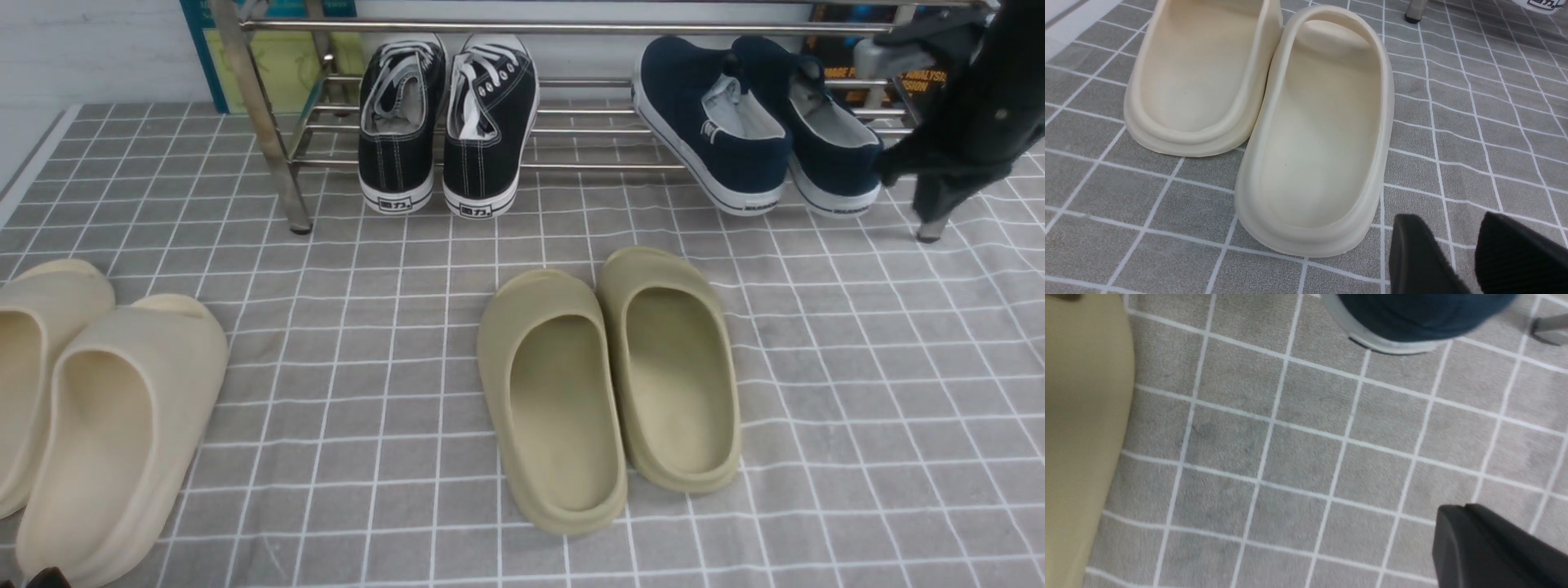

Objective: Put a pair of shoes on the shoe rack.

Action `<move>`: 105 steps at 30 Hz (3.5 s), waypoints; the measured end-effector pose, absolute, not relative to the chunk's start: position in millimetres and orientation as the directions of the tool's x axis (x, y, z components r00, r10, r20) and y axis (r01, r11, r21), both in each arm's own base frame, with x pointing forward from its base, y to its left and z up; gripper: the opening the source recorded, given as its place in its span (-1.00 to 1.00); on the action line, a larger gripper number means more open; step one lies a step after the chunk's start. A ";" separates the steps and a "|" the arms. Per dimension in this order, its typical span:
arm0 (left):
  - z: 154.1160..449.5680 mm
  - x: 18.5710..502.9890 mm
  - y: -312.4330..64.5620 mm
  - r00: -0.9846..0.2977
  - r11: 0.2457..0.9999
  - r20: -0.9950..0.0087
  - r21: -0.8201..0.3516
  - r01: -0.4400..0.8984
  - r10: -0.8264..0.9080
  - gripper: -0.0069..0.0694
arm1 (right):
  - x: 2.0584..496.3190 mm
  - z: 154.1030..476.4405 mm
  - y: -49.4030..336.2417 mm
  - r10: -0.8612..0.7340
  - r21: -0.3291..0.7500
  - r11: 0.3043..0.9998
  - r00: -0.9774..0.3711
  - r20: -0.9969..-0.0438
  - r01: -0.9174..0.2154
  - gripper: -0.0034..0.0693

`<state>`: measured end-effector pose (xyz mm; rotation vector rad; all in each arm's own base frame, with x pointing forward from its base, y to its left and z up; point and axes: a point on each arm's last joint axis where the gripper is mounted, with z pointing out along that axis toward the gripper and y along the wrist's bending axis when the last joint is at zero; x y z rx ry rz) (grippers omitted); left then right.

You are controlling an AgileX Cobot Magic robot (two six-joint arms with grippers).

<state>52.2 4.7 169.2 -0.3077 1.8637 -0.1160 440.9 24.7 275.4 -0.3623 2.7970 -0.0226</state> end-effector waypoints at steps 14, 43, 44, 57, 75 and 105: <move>169.2 52.2 4.7 -0.281 0.960 -0.921 -0.234 -0.153 -0.269 -0.19 | 480.9 250.2 41.9 -0.128 0.049 0.980 -0.798 -0.589 -0.193 -0.92; 169.2 52.2 4.7 -0.281 0.960 -0.921 -0.234 -0.153 -0.269 -0.19 | 468.1 258.1 108.7 -0.269 0.047 0.928 -0.753 -0.600 -0.368 -0.89; 169.2 52.2 4.7 -0.281 0.960 -0.921 -0.234 -0.153 -0.269 -0.19 | 470.1 259.2 108.9 -0.253 0.049 0.932 -0.742 -0.620 -0.359 -0.89; 169.2 52.2 4.7 -0.281 0.960 -0.921 -0.234 -0.153 -0.269 -0.19 | 428.9 321.4 102.7 -0.280 0.066 0.919 -0.761 -0.586 -0.389 -0.89; 169.2 52.2 4.7 -0.281 0.960 -0.921 -0.234 -0.153 -0.269 -0.19 | 205.4 422.2 57.0 -0.235 0.008 0.920 -0.567 -0.790 -0.393 -0.89; 169.2 52.2 4.7 -0.281 0.960 -0.921 -0.234 -0.153 -0.269 -0.19 | 82.9 378.8 32.7 -0.187 0.011 0.923 -0.474 -0.860 -0.384 -0.87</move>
